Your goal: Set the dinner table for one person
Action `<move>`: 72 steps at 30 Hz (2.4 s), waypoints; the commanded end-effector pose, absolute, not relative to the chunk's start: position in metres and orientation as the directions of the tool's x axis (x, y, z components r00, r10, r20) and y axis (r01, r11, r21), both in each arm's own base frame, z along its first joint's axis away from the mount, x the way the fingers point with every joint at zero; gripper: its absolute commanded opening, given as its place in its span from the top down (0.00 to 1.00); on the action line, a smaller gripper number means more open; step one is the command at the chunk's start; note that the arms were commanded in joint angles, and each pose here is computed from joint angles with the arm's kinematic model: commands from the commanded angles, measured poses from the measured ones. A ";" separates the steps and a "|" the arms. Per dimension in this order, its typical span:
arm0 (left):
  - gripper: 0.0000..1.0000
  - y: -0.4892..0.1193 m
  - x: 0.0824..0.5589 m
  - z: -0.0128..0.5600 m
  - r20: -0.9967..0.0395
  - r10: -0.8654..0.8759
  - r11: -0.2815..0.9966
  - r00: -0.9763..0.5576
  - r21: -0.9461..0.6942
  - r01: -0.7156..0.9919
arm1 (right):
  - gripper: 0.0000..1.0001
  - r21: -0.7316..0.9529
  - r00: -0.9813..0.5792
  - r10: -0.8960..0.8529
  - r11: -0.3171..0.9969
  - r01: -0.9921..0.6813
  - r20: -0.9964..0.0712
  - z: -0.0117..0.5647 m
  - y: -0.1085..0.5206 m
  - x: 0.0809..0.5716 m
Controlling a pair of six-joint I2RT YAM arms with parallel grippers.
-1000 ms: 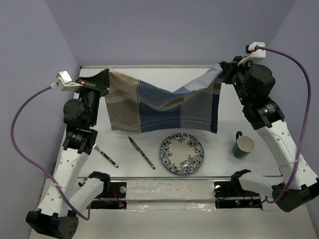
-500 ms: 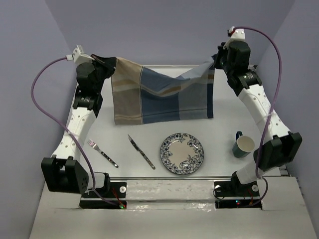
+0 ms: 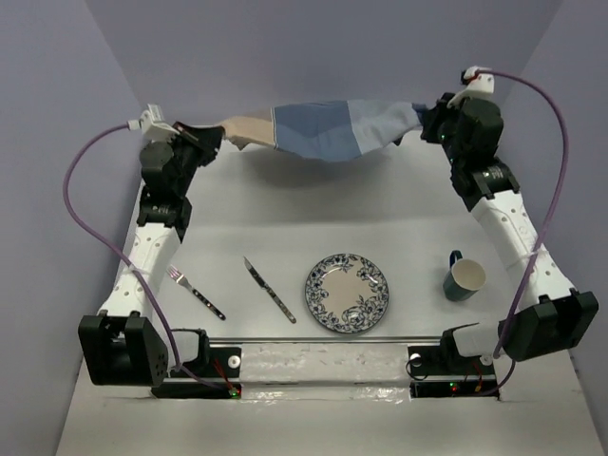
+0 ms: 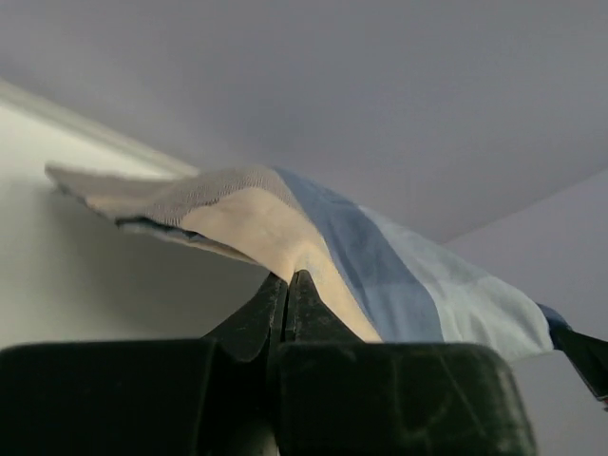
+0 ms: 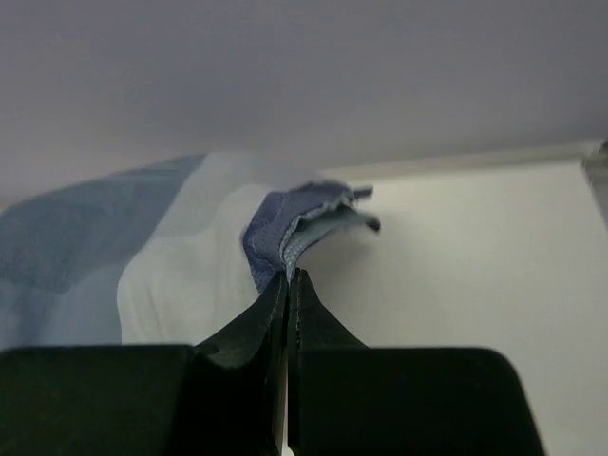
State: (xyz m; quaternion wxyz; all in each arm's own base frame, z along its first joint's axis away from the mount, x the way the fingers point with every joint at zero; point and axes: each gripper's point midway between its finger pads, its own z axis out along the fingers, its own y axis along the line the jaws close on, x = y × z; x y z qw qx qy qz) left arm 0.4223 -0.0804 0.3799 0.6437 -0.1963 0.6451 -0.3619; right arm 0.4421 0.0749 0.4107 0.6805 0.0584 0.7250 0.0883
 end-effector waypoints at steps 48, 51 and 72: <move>0.20 -0.054 0.307 0.084 -0.565 -0.772 0.630 -0.292 -0.743 -0.226 | 0.43 0.400 -0.566 0.441 0.893 0.204 -0.696 0.095 0.059 0.326; 0.18 -0.055 0.310 0.119 -0.588 -0.770 0.631 -0.247 -0.759 -0.161 | 0.37 0.486 -0.600 0.442 0.868 0.099 -0.667 0.103 0.082 0.311; 0.01 -0.154 0.240 0.300 -0.915 -0.291 0.681 -0.279 -0.403 0.612 | 0.29 0.652 -0.882 0.314 0.758 0.010 -0.352 0.055 0.159 0.195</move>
